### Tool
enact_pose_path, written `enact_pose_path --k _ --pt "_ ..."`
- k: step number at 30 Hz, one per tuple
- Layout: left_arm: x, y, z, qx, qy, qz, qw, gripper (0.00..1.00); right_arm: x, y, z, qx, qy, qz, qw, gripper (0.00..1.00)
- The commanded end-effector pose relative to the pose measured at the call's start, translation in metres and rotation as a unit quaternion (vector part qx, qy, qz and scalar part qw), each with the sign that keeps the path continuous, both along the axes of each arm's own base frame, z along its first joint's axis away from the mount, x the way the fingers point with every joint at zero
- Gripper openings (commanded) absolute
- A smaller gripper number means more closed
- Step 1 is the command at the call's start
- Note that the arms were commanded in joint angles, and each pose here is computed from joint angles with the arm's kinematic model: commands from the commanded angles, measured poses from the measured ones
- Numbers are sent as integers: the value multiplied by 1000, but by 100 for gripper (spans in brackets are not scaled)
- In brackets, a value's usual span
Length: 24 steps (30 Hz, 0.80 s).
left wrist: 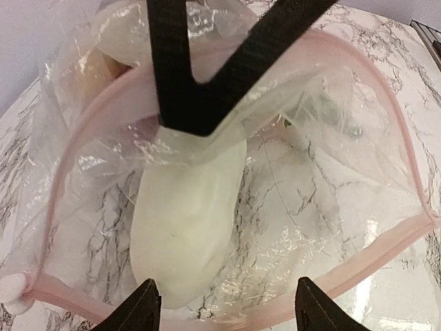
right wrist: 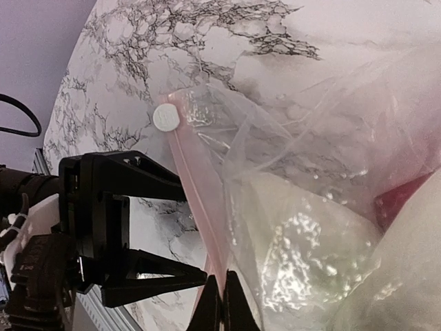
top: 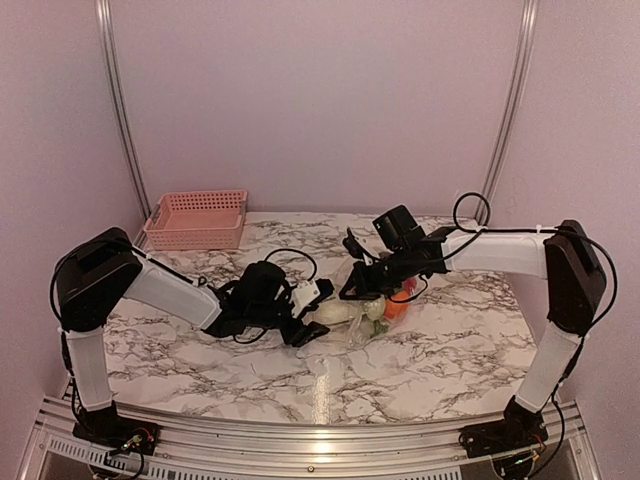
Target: Open the zip-top bag and remove the fake food
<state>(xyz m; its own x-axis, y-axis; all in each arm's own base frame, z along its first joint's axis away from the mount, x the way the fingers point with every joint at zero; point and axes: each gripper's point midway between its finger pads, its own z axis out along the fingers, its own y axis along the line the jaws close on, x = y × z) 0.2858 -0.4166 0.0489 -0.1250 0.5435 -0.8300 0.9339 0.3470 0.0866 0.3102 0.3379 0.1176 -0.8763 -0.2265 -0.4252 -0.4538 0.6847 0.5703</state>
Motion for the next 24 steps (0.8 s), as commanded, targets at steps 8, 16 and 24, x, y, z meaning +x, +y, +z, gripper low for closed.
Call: enact_pose_path --k 8,16,24 --pt "47 -31 17 -19 -45 42 998 71 -2 1 25 14 -37 11 999 0" --pt "22 -21 -26 1 8 23 1000 68 0 0 22 13 -33 11 999 0" --pt "8 -15 4 -29 -6 18 999 36 -2 3 10 13 -19 21 1000 0"
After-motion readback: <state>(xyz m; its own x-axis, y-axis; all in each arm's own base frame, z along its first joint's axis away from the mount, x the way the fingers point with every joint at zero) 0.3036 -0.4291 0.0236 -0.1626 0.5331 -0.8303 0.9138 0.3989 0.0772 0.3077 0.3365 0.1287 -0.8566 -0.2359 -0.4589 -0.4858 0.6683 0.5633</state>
